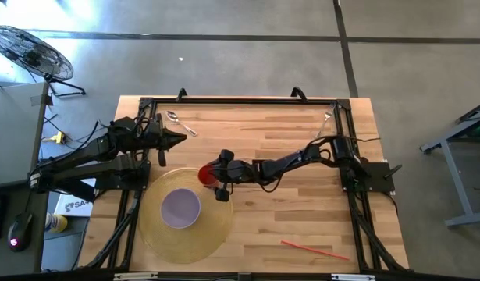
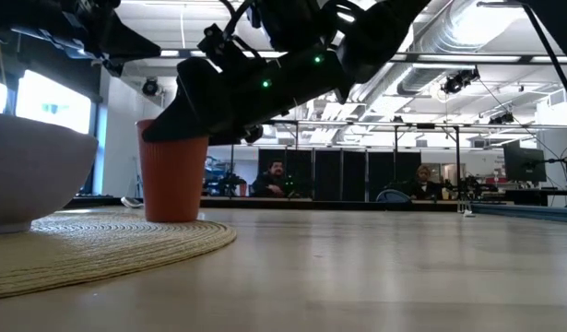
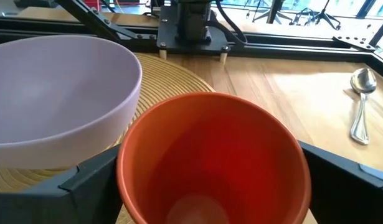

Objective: Pick & Place Utensil
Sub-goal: Put the orange cup to the top right of the purple bowl on the brown mat

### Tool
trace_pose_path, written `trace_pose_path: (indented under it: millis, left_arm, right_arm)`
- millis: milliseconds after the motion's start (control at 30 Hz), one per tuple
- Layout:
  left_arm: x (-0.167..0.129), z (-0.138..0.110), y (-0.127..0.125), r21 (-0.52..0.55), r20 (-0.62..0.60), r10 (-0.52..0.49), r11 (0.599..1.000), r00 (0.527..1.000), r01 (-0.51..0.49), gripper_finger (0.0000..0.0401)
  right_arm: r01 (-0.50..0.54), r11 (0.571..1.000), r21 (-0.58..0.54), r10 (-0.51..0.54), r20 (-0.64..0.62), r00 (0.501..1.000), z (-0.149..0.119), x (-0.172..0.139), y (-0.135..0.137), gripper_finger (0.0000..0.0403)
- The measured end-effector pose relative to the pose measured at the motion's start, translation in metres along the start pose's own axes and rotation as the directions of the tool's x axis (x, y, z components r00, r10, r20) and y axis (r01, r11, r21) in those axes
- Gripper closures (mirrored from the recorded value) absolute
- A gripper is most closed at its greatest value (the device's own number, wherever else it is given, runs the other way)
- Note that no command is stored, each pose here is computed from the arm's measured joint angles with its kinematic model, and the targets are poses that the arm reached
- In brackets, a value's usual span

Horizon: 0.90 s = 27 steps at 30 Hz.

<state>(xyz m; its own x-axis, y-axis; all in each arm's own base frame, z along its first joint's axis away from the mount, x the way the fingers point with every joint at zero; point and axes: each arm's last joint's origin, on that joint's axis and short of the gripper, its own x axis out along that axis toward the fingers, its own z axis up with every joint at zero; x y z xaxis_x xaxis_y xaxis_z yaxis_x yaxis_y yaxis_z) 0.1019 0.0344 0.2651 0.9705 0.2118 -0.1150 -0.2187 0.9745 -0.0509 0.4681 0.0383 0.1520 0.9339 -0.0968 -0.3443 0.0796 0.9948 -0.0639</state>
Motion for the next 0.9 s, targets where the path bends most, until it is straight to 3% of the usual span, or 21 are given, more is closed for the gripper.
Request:
trace_pose_path:
  millis: [333,900]
  left_arm:
    - [0.0,0.0,0.0,0.002,0.0,0.001,1.0,1.0,-0.001,0.0385]
    - [0.0,0.0,0.0,-0.001,-0.002,0.001,1.0,1.0,-0.001,0.0385]
  right_arm:
    - [-0.022,1.0,0.003,0.022,-0.017,1.0,-0.002,0.0,0.0,0.0003]
    - [-0.077,0.996,0.053,0.085,-0.183,0.979,-0.015,-0.003,0.001,0.0003]
